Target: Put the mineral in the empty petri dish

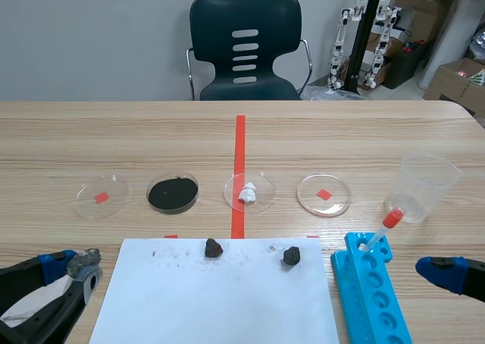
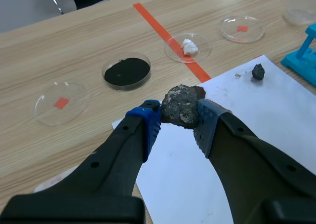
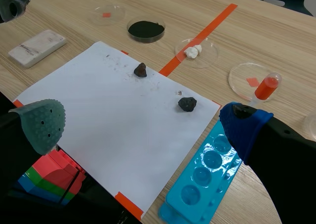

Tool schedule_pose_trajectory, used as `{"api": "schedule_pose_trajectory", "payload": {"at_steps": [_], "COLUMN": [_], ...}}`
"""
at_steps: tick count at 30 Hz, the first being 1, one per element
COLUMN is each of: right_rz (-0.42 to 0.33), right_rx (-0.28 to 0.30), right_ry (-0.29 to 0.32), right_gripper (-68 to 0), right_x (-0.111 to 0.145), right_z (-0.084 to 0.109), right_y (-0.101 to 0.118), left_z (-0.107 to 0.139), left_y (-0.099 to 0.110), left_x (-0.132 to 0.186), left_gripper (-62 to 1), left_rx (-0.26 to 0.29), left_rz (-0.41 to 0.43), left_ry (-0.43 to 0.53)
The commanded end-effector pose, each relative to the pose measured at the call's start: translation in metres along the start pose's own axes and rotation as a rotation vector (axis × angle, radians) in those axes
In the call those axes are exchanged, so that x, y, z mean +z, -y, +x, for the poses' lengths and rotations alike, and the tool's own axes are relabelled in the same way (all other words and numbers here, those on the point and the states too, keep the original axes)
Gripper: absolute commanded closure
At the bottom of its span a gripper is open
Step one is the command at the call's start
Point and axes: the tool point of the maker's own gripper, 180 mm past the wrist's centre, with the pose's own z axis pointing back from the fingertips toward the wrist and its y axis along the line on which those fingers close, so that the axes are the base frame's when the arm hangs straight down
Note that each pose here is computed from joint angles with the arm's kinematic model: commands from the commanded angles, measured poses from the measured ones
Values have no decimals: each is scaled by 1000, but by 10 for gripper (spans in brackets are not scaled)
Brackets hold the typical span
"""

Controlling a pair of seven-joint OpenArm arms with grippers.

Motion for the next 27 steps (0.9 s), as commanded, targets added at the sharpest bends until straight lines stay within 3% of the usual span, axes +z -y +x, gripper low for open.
{"api": "schedule_pose_trajectory", "payload": {"at_steps": [1,11,17,21,24,27], "right_rz": [0,0,0,0,0,0], "right_rx": [1,1,1,1,1,1], "right_ry": [41,41,41,41,41,41], "right_gripper": [-679,-679,-679,-679,-679,-679], "right_x": [-2,-2,-2,-2,-2,-2], "right_z": [12,12,12,12,12,12], "right_y": [0,0,0,0,0,0], "left_z": [9,-15,-13,-17,-24,-30], "left_y": [0,-18,-44,-68,-96,-113], "left_x": [-1,-28,-67,-98,-119,-140], "left_gripper": [-55,-55,-55,-55,-55,-55], "left_rx": [-4,-1,121,146,205,237], "left_rz": [2,61,152,212,309,355], "left_ry": [23,-154,-219,-252,-272,-276]}}
